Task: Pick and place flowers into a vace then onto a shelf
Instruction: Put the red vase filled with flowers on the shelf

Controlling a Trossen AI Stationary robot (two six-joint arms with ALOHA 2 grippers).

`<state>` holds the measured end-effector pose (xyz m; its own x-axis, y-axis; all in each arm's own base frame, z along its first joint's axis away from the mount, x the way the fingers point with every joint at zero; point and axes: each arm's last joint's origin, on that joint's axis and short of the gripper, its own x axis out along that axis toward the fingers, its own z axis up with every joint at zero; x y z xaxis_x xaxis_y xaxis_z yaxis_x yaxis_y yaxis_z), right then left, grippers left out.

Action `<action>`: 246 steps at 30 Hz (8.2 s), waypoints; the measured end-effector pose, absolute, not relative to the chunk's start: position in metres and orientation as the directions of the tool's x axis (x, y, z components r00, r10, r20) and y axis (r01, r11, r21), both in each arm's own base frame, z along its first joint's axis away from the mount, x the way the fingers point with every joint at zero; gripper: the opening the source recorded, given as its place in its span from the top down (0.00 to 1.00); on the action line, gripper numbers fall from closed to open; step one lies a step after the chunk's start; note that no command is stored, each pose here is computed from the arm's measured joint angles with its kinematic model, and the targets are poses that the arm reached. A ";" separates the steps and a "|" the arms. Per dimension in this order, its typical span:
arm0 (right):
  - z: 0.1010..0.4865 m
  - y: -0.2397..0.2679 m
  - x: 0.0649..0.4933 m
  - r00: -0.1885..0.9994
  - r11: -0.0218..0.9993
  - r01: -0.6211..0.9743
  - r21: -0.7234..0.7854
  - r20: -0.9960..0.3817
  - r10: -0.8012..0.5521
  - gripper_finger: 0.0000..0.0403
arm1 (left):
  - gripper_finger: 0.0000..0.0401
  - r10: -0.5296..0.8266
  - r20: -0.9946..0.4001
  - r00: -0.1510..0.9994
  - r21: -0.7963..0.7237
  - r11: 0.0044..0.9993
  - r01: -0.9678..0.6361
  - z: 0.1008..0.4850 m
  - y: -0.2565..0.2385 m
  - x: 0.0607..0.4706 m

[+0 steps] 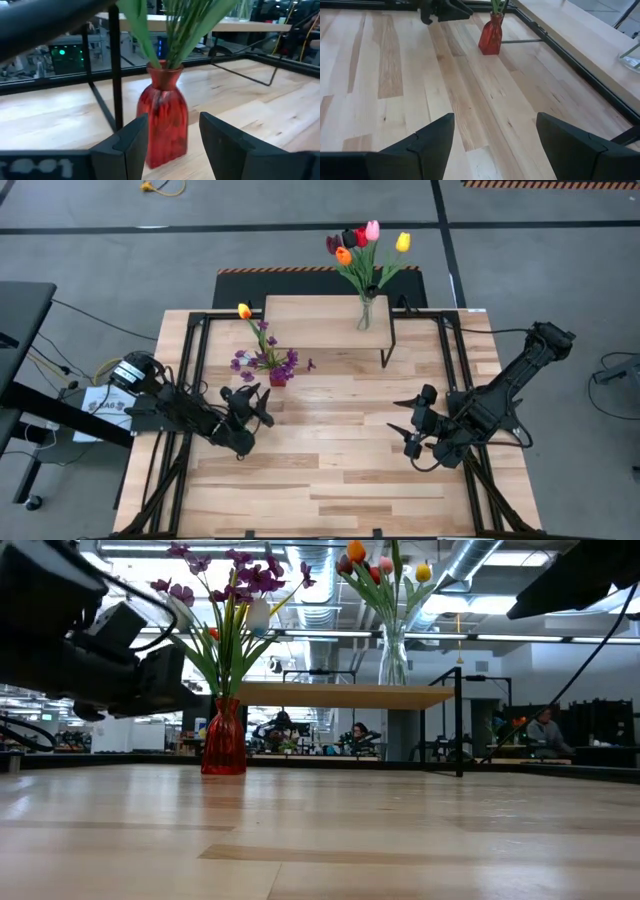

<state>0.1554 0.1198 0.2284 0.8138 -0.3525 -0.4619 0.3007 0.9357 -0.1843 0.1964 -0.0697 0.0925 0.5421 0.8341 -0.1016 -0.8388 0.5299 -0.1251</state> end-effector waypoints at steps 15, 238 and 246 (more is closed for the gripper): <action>0.227 0.118 0.154 0.805 0.932 0.297 -0.208 -0.470 -0.362 0.31 | 0.59 0.850 -0.040 0.526 -0.046 0.524 -0.850 0.044 -0.081 0.198; 0.070 0.004 0.441 0.834 0.855 0.515 0.055 -0.263 -0.485 1.00 | 0.27 0.574 -0.035 0.818 -0.144 0.807 -0.573 0.131 -0.192 0.179; 0.074 -0.011 0.444 0.821 0.841 0.540 0.037 -0.240 -0.517 1.00 | 0.27 0.575 -0.035 0.818 -0.144 0.807 -0.573 0.131 -0.192 0.179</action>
